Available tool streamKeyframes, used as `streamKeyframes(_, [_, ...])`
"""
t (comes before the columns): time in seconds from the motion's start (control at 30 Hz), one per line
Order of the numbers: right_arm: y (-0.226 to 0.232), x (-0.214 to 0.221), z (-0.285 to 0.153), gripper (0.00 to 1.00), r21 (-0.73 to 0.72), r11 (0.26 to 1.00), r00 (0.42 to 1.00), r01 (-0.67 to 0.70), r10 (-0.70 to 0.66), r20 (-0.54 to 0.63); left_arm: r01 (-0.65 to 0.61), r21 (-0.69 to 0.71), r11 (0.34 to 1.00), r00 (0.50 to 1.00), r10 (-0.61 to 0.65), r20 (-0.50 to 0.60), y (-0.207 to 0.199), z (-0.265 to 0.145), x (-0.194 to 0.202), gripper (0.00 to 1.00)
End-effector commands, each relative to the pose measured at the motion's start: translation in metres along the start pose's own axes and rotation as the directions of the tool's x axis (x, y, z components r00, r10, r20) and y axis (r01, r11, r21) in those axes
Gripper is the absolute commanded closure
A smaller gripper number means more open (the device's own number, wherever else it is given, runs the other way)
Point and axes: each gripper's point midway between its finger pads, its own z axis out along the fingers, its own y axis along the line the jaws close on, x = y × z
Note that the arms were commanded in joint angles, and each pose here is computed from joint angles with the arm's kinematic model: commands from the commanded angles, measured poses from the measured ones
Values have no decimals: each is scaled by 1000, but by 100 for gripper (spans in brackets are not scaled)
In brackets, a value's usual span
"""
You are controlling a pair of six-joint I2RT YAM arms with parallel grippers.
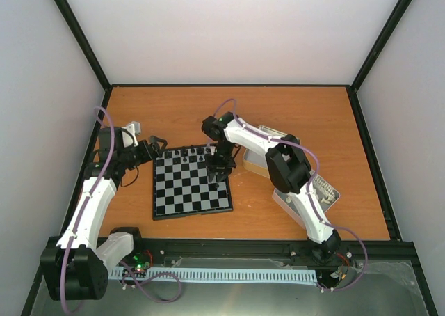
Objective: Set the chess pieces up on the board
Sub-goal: Place the chess piece on the chessboard, then pick up the chess piece from the chessboard.
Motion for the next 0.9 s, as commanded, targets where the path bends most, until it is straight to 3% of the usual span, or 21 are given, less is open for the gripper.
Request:
streamKeyframes(0.0, [3,-9,-19,66,16,1000,998,9,-10,66,-74,71,995,997,75,-11,-15,-4,-3,10])
streamKeyframes(0.13, [-10,-27,-65,65,43,999,962,-28,16,271,-133,148,980,990,138,-22,-38,-8,3,7])
streamKeyframes(0.27, [-39,-38,-120,64,58,994,853,-90,47,520,-212,217,953,968,235,-87,-79,4,36,10])
streamKeyframes(0.37, [-66,-37,-148,65,82,988,771,-135,53,635,-236,243,941,947,279,-157,-96,22,70,16])
streamKeyframes(0.5, [-109,-26,-178,66,73,969,673,-238,110,732,-170,226,959,909,241,-340,-107,51,121,29])
streamKeyframes(0.63, [-140,-10,-202,65,68,957,545,-281,101,833,-197,117,973,866,228,-444,-113,72,166,31])
streamKeyframes(0.7, [-148,-4,-206,64,72,955,508,-288,89,857,-203,78,976,853,215,-475,-111,82,179,34])
streamKeyframes(0.87, [-155,1,-195,65,78,961,497,-264,66,865,-267,-58,962,833,200,-516,-98,104,193,48])
